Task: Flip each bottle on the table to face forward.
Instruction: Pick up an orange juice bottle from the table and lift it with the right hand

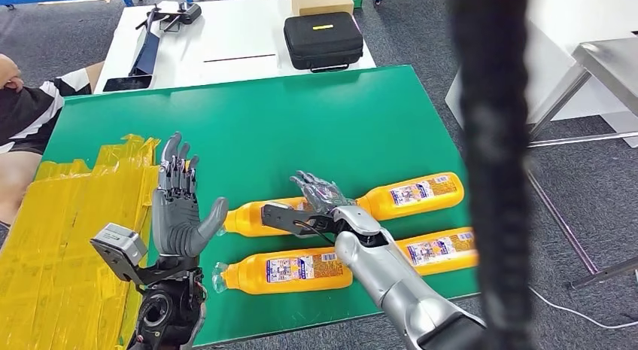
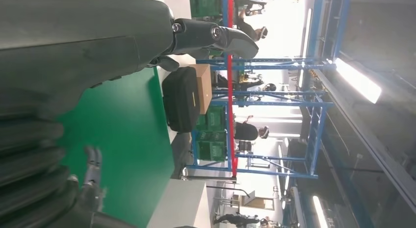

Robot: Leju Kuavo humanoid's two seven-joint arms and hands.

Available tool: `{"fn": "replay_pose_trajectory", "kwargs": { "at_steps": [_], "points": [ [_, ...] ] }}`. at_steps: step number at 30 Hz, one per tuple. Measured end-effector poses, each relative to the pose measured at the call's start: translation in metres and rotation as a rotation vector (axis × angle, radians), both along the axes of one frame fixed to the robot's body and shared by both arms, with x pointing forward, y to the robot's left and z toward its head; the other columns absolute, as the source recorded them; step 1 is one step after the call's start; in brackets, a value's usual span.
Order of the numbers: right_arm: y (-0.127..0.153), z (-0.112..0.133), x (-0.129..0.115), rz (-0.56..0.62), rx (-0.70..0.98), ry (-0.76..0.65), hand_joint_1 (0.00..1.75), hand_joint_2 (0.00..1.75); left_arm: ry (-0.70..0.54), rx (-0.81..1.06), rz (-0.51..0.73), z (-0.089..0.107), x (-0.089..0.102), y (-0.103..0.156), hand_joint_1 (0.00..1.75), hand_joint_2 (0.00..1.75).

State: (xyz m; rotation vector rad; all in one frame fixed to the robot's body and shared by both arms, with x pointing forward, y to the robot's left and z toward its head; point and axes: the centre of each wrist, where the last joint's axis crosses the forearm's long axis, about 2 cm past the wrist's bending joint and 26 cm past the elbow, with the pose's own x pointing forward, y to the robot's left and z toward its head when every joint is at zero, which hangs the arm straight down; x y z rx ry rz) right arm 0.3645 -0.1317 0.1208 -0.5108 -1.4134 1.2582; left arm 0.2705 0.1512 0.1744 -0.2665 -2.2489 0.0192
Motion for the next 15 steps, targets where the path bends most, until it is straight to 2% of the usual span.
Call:
{"fn": "replay_pose_trajectory", "kwargs": {
  "at_steps": [8,9,10,12,13,14,15],
  "points": [
    [0.000,-0.009,0.003,-0.011,-0.062,0.056,0.00,1.75,0.000,-0.008,-0.008,0.001,0.000,-0.002,0.00,1.75],
    [-0.001,-0.009,0.003,-0.015,-0.070,0.062,0.13,1.75,0.000,-0.008,-0.009,0.002,0.000,-0.002,0.00,1.75],
    [-0.002,-0.010,0.004,-0.019,-0.080,0.068,0.35,1.75,0.000,-0.007,-0.010,0.002,0.000,-0.003,0.00,1.75],
    [-0.003,-0.012,0.005,-0.025,-0.102,0.077,1.19,1.75,0.000,-0.007,-0.013,0.002,0.001,-0.003,0.00,1.75],
    [-0.003,-0.013,0.006,-0.027,-0.114,0.078,1.48,1.75,0.000,-0.007,-0.013,0.002,0.001,-0.004,0.00,1.75],
    [-0.004,-0.013,0.006,-0.029,-0.123,0.079,1.68,1.75,0.000,-0.006,-0.014,0.002,0.001,-0.004,0.00,1.75],
    [-0.004,-0.014,0.006,-0.031,-0.130,0.078,1.68,1.75,0.000,-0.005,-0.014,0.002,0.002,-0.004,0.00,1.75]
  ]
}}
